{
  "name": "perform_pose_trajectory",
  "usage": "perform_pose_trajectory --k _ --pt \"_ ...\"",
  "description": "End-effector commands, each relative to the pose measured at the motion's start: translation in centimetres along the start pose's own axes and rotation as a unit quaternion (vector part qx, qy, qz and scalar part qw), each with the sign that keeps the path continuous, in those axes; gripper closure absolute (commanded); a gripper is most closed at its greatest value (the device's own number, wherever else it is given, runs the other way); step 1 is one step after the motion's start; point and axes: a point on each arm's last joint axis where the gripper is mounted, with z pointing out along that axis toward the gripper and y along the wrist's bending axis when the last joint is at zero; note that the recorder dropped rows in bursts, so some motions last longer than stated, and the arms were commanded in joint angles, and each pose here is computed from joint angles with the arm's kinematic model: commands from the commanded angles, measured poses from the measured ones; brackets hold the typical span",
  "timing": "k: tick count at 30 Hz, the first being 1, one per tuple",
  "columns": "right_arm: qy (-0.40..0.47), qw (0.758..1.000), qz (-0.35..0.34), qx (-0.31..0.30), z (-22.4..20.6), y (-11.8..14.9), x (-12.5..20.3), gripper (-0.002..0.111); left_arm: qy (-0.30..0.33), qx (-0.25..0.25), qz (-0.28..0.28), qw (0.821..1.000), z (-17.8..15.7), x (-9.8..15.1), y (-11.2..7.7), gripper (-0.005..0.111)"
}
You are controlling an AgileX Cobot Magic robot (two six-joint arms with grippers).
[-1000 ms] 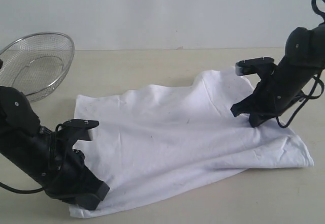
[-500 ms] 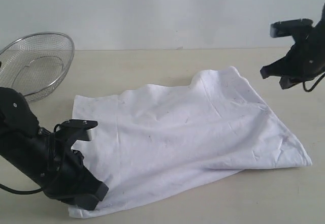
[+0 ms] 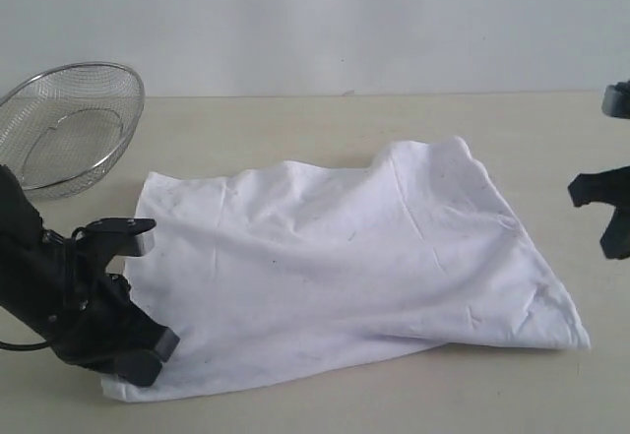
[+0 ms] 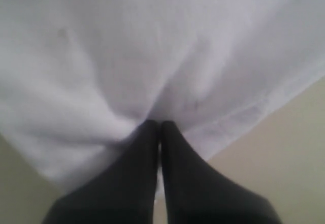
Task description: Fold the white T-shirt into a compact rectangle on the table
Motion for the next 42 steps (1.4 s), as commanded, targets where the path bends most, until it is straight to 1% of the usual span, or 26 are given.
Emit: perform_pose_trajectory --k 1,4,5,8,10,11,12,14,16,18,19,20,21,24,27,38,40,42 --pt "-0.006 0.999 -0.015 -0.040 1.0 0.6 1.2 0.109 -0.031 -0.042 0.013 0.999 -0.4 -1.3 1.9 0.102" --pt "-0.003 0.999 -0.004 -0.043 1.6 0.6 1.8 0.107 -0.050 -0.046 0.025 0.997 -1.0 -2.4 2.1 0.102" --pt "-0.003 0.999 0.000 -0.045 1.8 0.6 2.0 0.105 -0.057 -0.047 0.026 0.997 -1.3 -2.9 2.1 0.102" --pt "0.007 0.998 0.011 -0.060 2.1 0.8 2.6 0.091 -0.060 -0.040 0.030 0.997 -1.7 -3.5 2.0 0.102" --pt "0.007 0.997 0.017 -0.075 2.4 1.1 2.9 0.078 -0.058 -0.035 0.028 0.997 -1.8 -3.6 1.9 0.102" --pt "0.006 0.996 0.025 -0.085 2.5 1.3 3.0 0.070 -0.057 -0.033 0.027 0.997 -1.8 -3.6 1.8 0.102" --pt "0.006 0.995 0.032 -0.090 2.6 1.3 3.1 0.069 -0.056 -0.033 0.027 0.998 -1.8 -3.6 1.8 0.102" --pt "0.007 0.995 0.034 -0.097 2.8 1.6 3.1 0.069 -0.056 -0.033 0.027 0.998 -1.8 -3.6 1.8 0.102" --pt "0.030 0.994 0.026 -0.099 4.3 2.2 3.1 0.069 -0.057 -0.027 0.019 0.998 -1.8 -3.6 1.7 0.102" --pt "0.044 0.995 0.016 -0.092 6.1 2.5 3.0 0.069 -0.047 0.008 0.037 0.998 -1.7 -3.4 1.0 0.102" --pt "0.043 0.995 0.019 -0.087 6.6 2.3 2.9 0.069 -0.049 0.051 0.051 0.996 -1.8 -3.4 0.2 0.102" --pt "0.042 0.995 0.017 -0.083 6.6 2.2 2.9 0.069 -0.052 0.081 0.059 0.994 -1.8 -3.4 -0.4 0.102" --pt "0.040 0.996 0.012 -0.081 6.4 2.2 2.9 0.069 -0.053 0.093 0.060 0.992 -1.9 -3.4 -0.6 0.102" --pt "0.016 0.998 0.015 -0.067 6.3 1.9 2.5 0.069 -0.048 0.087 0.067 0.993 -1.3 -3.0 -1.2 0.102" --pt "0.013 0.998 0.016 -0.066 6.3 1.9 2.4 0.069 -0.042 0.078 0.080 0.993 -0.7 -2.8 -1.7 0.102" --pt "0.007 0.997 0.020 -0.075 6.3 2.1 2.3 0.070 0.002 0.071 0.053 0.996 1.8 -2.3 -0.7 0.102" --pt "0.006 0.997 0.019 -0.077 6.3 2.1 2.3 0.077 0.007 0.068 0.051 0.996 1.9 -2.2 -0.6 0.102" --pt "0.000 0.997 0.013 -0.074 6.3 2.0 2.2 0.088 0.009 0.065 0.048 0.997 1.9 -2.2 -0.6 0.102"
